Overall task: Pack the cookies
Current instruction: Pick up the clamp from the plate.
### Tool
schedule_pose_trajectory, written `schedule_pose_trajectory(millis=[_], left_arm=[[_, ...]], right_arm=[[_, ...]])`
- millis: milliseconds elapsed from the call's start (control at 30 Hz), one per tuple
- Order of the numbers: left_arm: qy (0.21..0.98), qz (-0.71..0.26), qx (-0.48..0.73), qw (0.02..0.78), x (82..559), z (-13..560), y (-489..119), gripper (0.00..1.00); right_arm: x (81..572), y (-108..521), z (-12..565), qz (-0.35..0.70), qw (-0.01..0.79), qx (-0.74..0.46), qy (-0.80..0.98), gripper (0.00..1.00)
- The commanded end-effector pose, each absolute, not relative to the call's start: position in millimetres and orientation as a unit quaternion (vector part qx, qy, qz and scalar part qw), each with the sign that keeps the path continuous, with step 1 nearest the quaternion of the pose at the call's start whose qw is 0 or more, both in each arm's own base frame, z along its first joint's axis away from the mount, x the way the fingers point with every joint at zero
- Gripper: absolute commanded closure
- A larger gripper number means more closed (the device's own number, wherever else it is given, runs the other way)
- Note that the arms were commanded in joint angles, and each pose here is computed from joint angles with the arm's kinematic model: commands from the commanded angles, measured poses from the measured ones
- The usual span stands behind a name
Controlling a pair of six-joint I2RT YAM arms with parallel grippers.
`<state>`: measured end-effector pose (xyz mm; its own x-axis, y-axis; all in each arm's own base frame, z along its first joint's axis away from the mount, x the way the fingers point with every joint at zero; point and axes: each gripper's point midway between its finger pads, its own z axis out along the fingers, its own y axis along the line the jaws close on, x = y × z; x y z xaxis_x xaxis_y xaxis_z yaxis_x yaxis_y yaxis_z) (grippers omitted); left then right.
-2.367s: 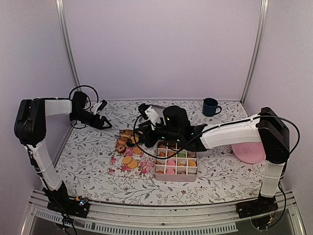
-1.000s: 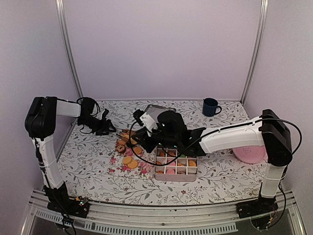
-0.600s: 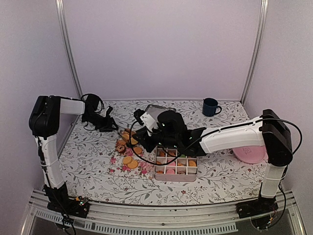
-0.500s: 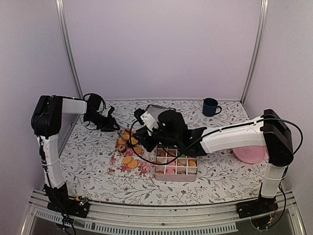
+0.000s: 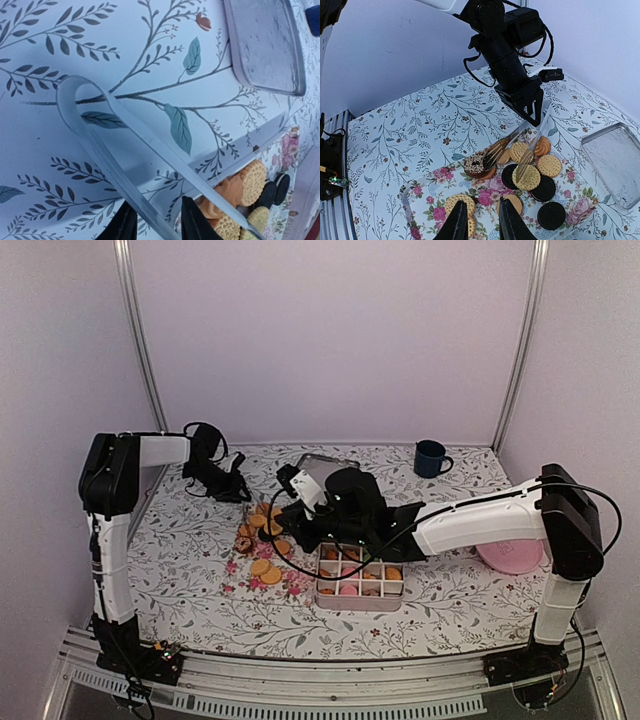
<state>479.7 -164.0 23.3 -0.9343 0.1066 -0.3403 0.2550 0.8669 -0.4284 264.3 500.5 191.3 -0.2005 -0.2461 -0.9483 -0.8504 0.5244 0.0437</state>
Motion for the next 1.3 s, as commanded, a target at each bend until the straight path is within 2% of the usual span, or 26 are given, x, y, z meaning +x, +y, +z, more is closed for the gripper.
schedule_pose_trajectory(millis=[0, 100, 400, 567, 700, 900, 1167, 1267], left_arm=[[0.955, -0.23, 0.12, 0.143, 474, 24, -178, 0.75], [0.956, -0.227, 0.128, 0.137, 473, 22, -182, 0.84], [0.945, -0.258, 0.143, 0.138, 471, 32, -203, 0.86], [0.931, -0.295, 0.161, 0.14, 469, 47, -215, 1.0], [0.922, -0.311, 0.178, 0.146, 466, 70, -220, 1.0], [0.896, -0.361, 0.202, 0.164, 454, 113, -231, 1.0], [0.818, -0.508, 0.233, 0.136, 411, 157, -265, 1.0], [0.783, -0.543, 0.266, 0.148, 398, 181, -273, 1.0]], right_arm=[[262, 498, 207, 0.304, 0.519, -0.377, 0.704, 0.77], [263, 497, 206, 0.302, 0.52, -0.377, 0.704, 0.77], [263, 495, 205, 0.298, 0.521, -0.376, 0.706, 0.78], [262, 495, 208, 0.305, 0.521, -0.373, 0.705, 0.78], [261, 495, 214, 0.318, 0.52, -0.368, 0.702, 0.76], [264, 494, 225, 0.358, 0.508, -0.357, 0.697, 0.67], [274, 486, 234, 0.38, 0.501, -0.343, 0.698, 0.61], [278, 479, 227, 0.386, 0.49, -0.334, 0.707, 0.55]])
